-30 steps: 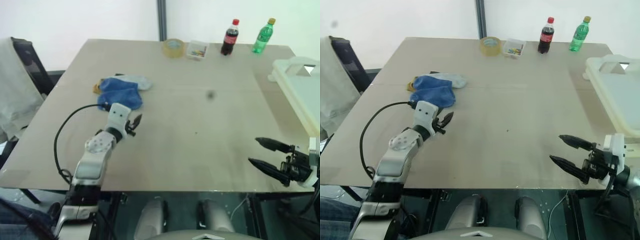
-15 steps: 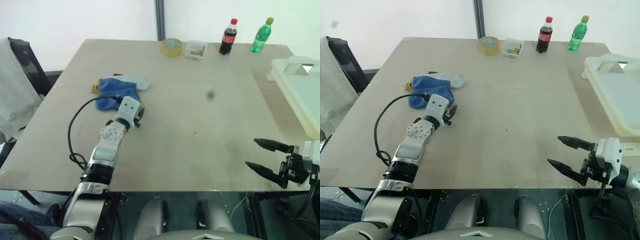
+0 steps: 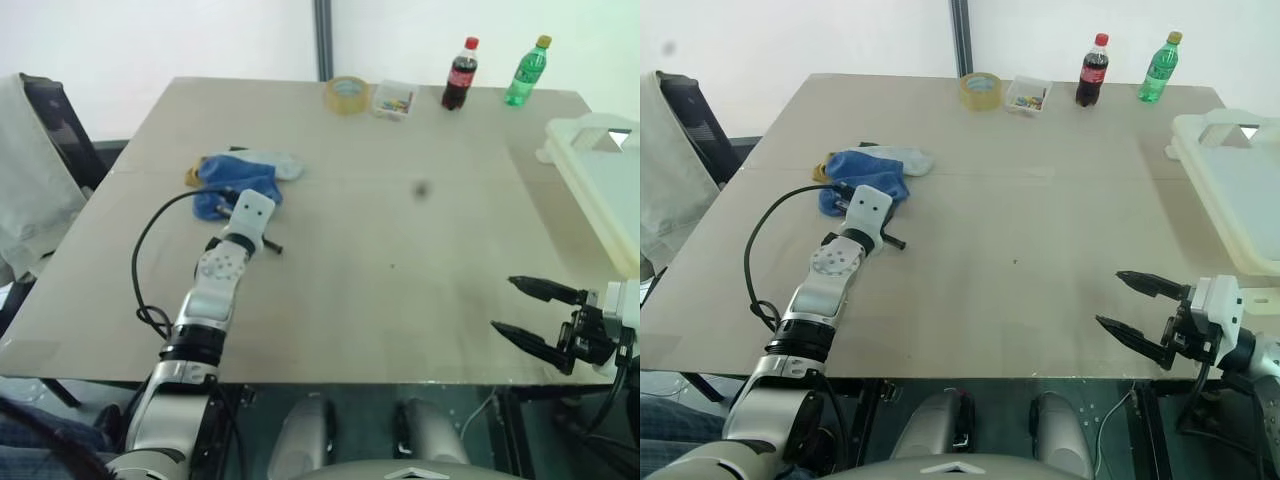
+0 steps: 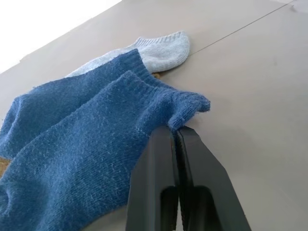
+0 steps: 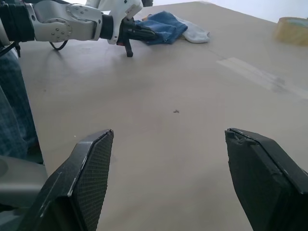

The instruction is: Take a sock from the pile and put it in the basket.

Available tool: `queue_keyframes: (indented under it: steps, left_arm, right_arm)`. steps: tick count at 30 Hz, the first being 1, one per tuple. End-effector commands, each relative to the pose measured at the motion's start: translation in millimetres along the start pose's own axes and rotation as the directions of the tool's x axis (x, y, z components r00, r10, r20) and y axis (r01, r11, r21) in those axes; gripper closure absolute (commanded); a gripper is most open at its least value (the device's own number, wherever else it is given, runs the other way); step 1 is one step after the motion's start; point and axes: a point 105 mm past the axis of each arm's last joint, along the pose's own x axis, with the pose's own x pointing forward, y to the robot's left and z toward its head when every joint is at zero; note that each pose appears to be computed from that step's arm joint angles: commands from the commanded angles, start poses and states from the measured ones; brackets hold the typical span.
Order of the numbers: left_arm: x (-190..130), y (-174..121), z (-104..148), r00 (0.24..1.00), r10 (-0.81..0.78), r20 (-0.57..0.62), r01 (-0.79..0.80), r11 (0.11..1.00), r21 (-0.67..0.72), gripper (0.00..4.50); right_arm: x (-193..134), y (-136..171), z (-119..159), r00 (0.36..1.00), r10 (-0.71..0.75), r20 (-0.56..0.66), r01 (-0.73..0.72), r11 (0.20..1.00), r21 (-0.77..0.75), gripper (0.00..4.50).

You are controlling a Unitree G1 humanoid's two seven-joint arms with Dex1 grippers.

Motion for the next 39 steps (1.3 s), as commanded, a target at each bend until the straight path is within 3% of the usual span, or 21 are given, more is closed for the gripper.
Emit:
queue_keyframes:
  steps: [1, 10, 16, 17, 22, 23, 24, 27, 31, 35, 39]
  left_arm:
    - [-8, -33, 25, 0.989, -0.129, 0.067, 0.132, 0.990, -0.043, 4.47]
    - [-18, -158, 81, 0.880, -0.452, 0.143, 0.474, 0.852, -0.222, 4.47]
    - [-30, -202, 99, 0.799, -0.584, 0.140, 0.600, 0.763, -0.241, 4.47]
    - [-31, -203, 99, 0.794, -0.591, 0.143, 0.608, 0.758, -0.237, 4.47]
    - [-31, -193, 107, 0.787, -0.588, 0.186, 0.615, 0.726, -0.307, 2.31]
    - [-31, -189, 109, 0.789, -0.582, 0.199, 0.613, 0.719, -0.327, 2.17]
    - [-30, -180, 113, 0.787, -0.574, 0.226, 0.616, 0.703, -0.357, 1.54]
    - [-32, -152, 123, 0.765, -0.563, 0.314, 0.644, 0.646, -0.409, 1.54]
    - [-41, -118, 120, 0.714, -0.587, 0.382, 0.700, 0.618, -0.358, 1.54]
    - [-54, -92, 104, 0.682, -0.628, 0.374, 0.731, 0.590, -0.342, 1.54]
    - [-50, -72, 70, 0.730, -0.621, 0.285, 0.684, 0.665, -0.302, 1.54]
  right_arm:
    - [-1, -2, 5, 1.000, -0.001, 0.006, 0.001, 0.999, -0.033, 0.70]
    - [4, -2, 7, 1.000, 0.003, 0.013, -0.002, 0.999, -0.039, 0.70]
    - [-3, -3, 11, 1.000, -0.019, -0.006, 0.019, 0.998, -0.054, 0.70]
    - [-3, -3, 10, 1.000, -0.021, -0.007, 0.021, 0.998, -0.052, 0.70]
    - [0, -1, 7, 1.000, -0.031, -0.002, 0.031, 0.999, -0.033, 0.70]
    - [1, -1, 7, 0.999, -0.038, 0.001, 0.038, 0.999, -0.025, 0.70]
    - [5, -3, 7, 0.999, -0.050, 0.007, 0.050, 0.999, -0.008, 0.70]
    - [22, -9, -7, 0.993, -0.106, -0.056, 0.111, 0.989, 0.099, 0.70]
    - [47, -28, -40, 0.938, -0.248, -0.242, 0.277, 0.957, 0.092, 0.70]
    - [90, -30, -41, 0.954, -0.246, -0.172, 0.288, 0.911, 0.295, 0.70]
    - [132, -26, -43, 0.964, -0.212, -0.162, 0.263, 0.859, 0.440, 0.70]
